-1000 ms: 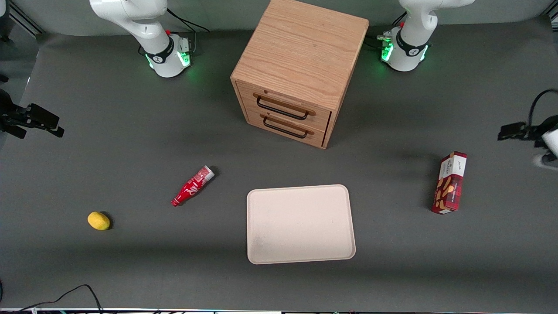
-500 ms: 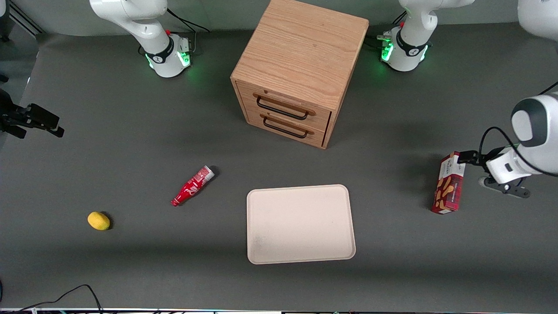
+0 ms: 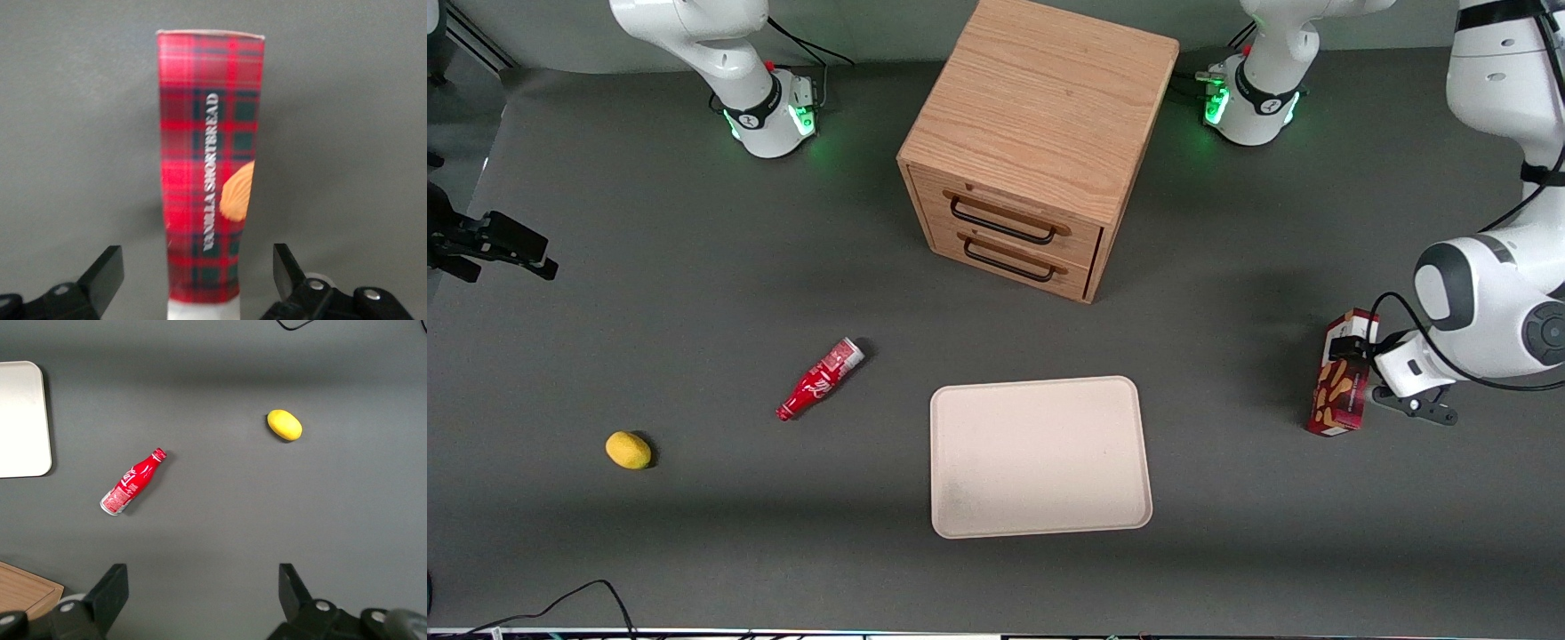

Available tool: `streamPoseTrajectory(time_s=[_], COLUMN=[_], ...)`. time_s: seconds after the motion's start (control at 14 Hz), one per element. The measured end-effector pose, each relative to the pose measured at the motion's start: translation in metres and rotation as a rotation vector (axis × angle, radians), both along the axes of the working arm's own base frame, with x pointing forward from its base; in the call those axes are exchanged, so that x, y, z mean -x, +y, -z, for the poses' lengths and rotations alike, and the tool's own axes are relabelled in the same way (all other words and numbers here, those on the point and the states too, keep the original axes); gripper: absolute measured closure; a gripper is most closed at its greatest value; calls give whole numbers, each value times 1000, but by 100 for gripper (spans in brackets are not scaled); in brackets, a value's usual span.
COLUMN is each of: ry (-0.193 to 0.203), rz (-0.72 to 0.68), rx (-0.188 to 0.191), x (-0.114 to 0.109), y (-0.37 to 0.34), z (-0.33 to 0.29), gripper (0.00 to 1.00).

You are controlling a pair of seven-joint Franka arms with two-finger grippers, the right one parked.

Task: Place red cookie box on tray
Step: 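Close the left gripper on the box end and tip it upright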

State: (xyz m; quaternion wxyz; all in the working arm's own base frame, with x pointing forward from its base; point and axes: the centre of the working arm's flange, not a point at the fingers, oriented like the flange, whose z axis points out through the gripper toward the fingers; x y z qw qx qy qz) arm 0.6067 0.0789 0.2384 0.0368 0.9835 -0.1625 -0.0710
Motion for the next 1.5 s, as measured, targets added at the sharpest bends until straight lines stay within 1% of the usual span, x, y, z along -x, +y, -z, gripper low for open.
streamPoseTrajectory(time_s=[0.07, 0.14, 0.29, 0.43, 0.5, 0.57, 0.86, 1.0, 1.29, 1.36, 1.5], ry=[-5, -7, -7, -8, -9, -10, -13, -8, 17, 32, 80], rz=[3, 3, 2, 1, 0, 0, 1, 6, 15, 16, -17], rx=[1, 2, 2, 1, 0, 0, 1, 7, 25, 30, 34], x=[0, 1, 2, 2, 2, 2, 0, -12, -46, -50, -49], y=[-4, -5, -5, -4, -3, -3, -3, -4, 1, 3, 5], z=[7, 10, 12, 13, 12, 12, 9, -11, -105, -130, -179], gripper=[1, 12, 39, 61, 69, 71, 73, 74, 74, 74, 74])
